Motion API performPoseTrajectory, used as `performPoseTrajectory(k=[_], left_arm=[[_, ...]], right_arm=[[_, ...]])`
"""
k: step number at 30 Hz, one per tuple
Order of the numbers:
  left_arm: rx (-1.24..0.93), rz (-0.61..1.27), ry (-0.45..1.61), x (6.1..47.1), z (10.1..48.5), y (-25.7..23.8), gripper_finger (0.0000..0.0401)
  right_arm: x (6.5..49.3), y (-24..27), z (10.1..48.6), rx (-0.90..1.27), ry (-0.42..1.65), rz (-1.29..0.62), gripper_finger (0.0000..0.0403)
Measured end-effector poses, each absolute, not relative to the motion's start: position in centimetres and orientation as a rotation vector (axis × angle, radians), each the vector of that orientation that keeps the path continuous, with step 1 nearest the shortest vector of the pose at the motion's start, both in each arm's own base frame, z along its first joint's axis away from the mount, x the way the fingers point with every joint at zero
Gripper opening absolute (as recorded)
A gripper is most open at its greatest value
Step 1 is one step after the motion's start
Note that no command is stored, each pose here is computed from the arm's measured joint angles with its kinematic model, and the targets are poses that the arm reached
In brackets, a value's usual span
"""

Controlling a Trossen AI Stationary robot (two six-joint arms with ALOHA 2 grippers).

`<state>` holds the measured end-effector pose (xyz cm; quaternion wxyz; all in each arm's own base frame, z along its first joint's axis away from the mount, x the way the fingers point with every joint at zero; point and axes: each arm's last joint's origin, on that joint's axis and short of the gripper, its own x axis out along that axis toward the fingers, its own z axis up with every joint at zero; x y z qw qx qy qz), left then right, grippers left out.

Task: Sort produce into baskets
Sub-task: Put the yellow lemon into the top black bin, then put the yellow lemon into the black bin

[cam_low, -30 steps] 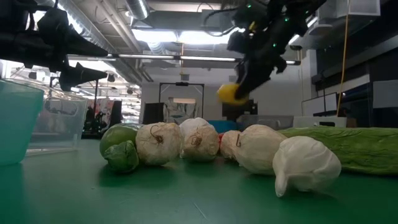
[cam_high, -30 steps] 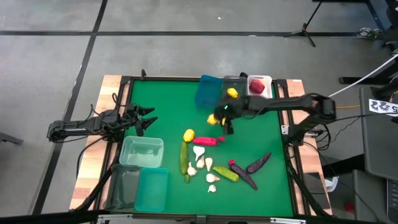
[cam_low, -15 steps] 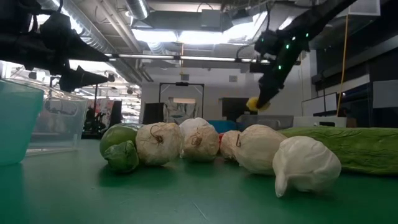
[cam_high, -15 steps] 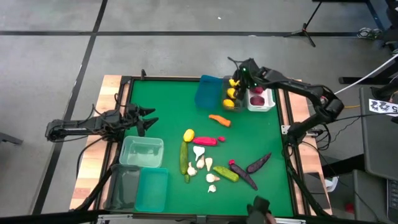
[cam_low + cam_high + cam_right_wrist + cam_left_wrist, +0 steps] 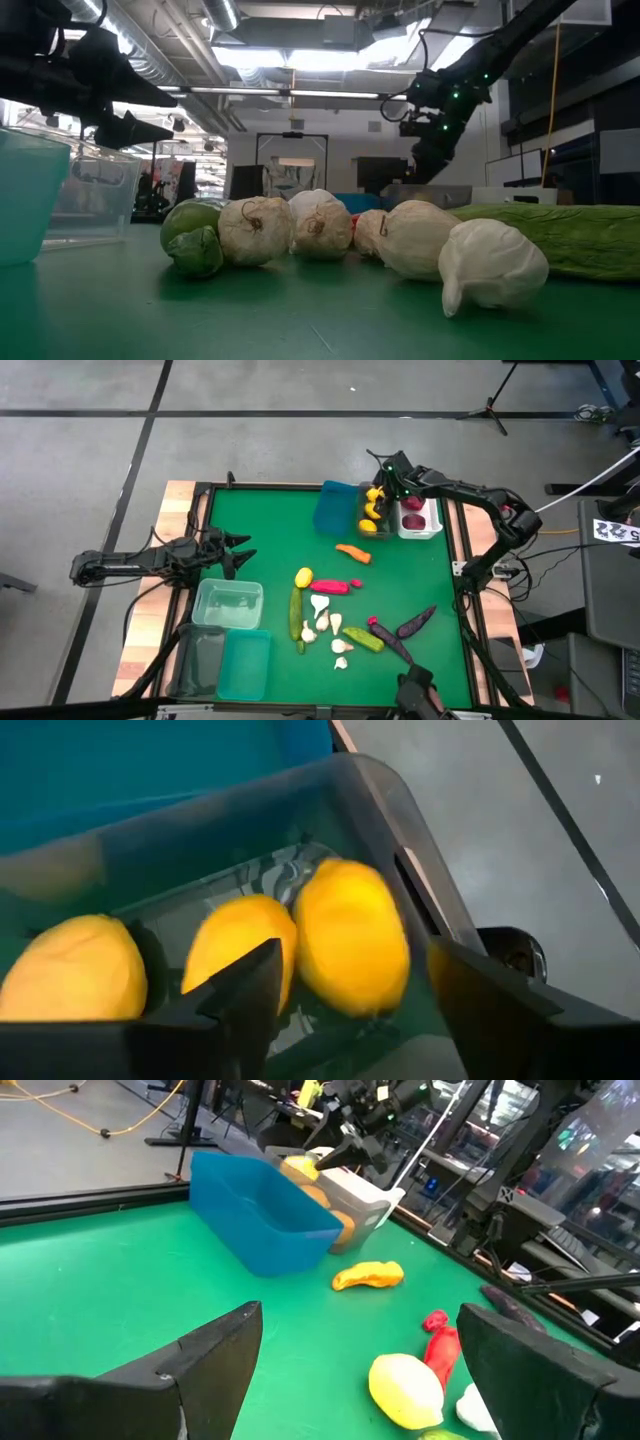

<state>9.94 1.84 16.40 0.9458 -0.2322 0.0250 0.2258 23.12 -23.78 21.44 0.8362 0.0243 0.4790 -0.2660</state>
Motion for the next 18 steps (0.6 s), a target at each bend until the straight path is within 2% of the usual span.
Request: performPoseTrajectory(k=[6,13,18], left_arm=[[-0.49,0.462,0.047,9.9,16.4,1.8,0.0329],[-0.494,0.462,0.046,9.9,16.4,1.8,0.0329],[-0.495,0.462,0.045,9.9,16.4,1.8,0.0329]], right_arm=[[23.0,-23.4,22.0,0.056,0.993,-0.536,0.0281],[25.5,-19.2,28.0,0.101,0.683,-0.156,0.0266],[28.4,-13.7,29.6,0.014,0.595,0.12,0.026]])
